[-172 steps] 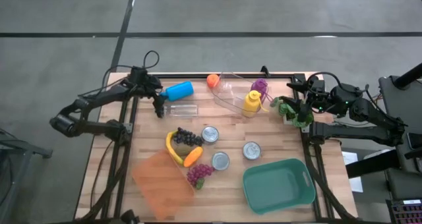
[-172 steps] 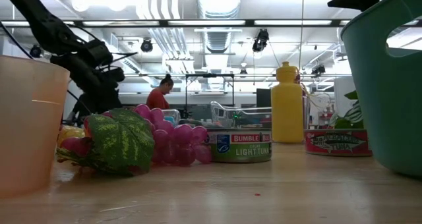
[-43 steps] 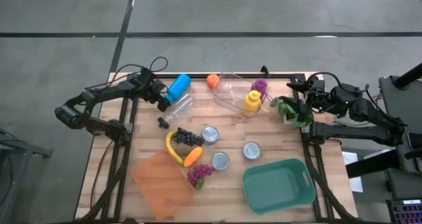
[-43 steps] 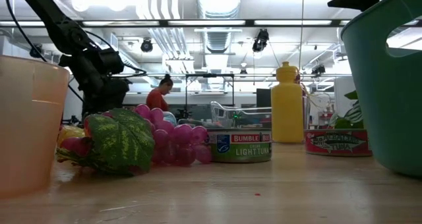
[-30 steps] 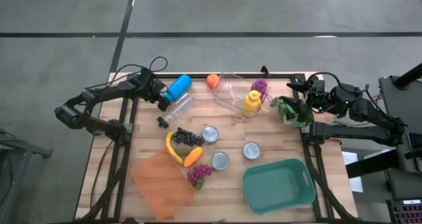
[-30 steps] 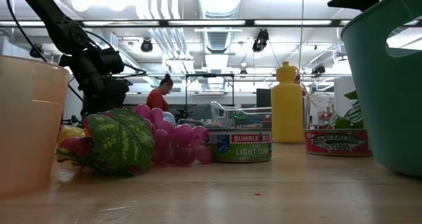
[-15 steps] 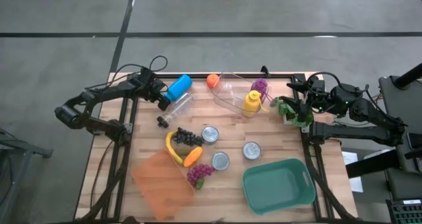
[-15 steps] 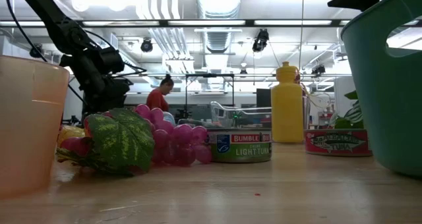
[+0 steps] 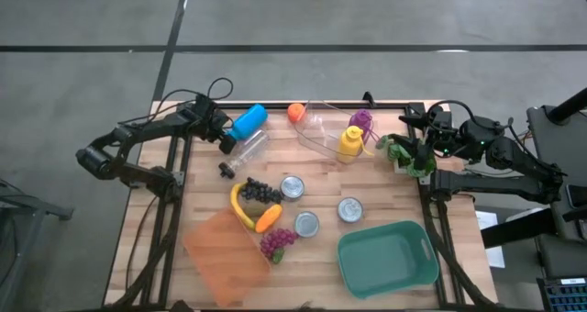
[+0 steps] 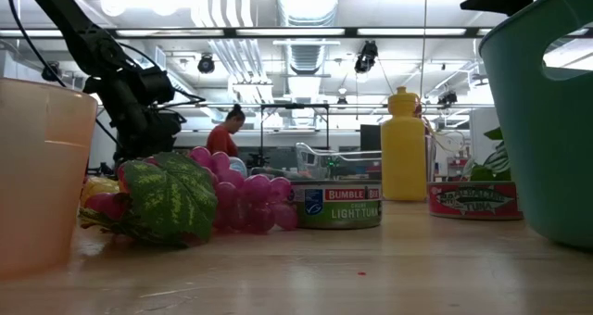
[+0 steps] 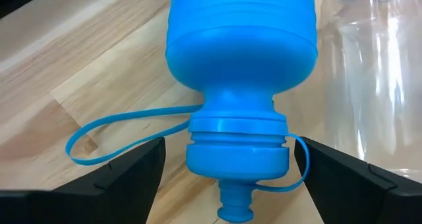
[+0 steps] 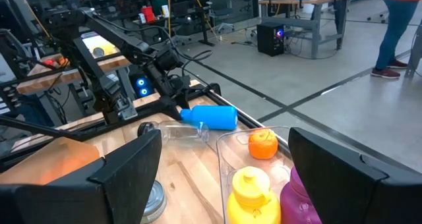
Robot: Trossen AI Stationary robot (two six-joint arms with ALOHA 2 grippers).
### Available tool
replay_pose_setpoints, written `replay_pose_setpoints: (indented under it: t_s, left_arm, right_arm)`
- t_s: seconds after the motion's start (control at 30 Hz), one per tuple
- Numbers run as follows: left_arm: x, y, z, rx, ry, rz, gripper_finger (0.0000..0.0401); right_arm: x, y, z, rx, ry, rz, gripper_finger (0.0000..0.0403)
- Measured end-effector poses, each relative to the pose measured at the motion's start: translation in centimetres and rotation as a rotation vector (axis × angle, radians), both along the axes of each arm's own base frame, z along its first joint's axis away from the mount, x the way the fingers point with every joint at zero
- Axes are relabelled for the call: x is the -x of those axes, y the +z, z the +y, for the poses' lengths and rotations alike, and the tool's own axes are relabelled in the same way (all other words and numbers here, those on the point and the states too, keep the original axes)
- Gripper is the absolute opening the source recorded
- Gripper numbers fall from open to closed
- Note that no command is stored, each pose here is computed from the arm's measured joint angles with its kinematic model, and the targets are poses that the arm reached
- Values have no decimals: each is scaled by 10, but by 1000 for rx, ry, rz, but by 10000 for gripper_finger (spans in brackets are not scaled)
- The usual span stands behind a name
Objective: Pick & Place Food Item
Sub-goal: Put the blue water bottle into the transparent bin
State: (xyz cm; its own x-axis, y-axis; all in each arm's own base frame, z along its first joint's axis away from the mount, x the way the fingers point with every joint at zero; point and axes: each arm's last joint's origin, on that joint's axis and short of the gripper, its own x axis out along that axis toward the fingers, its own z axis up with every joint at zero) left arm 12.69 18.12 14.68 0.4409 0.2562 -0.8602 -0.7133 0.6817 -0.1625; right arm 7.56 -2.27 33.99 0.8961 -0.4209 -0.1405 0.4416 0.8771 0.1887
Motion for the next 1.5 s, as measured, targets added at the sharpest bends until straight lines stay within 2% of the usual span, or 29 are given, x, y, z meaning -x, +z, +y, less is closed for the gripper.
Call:
replay_pose_setpoints:
  t_s: [0.2,0.5,0.6,0.87,1.23,1.5]
  left_arm:
    - [0,0,0,-6,-3,6,324]
    - [0,0,0,-6,-3,7,224]
    - [0,0,0,-6,-3,7,205]
    - [0,0,0,-11,-14,10,230]
    - [0,0,0,0,-12,13,208]
    - [0,14,0,85,4,57,210]
  right_arm:
    - [0,0,0,0,0,0,329]
    - [0,0,0,0,0,0,329]
    - [0,0,0,0,0,0,329]
    - [0,0,0,0,0,0,329]
    - [0,0,0,0,0,0,329]
    - [0,0,0,0,0,0,329]
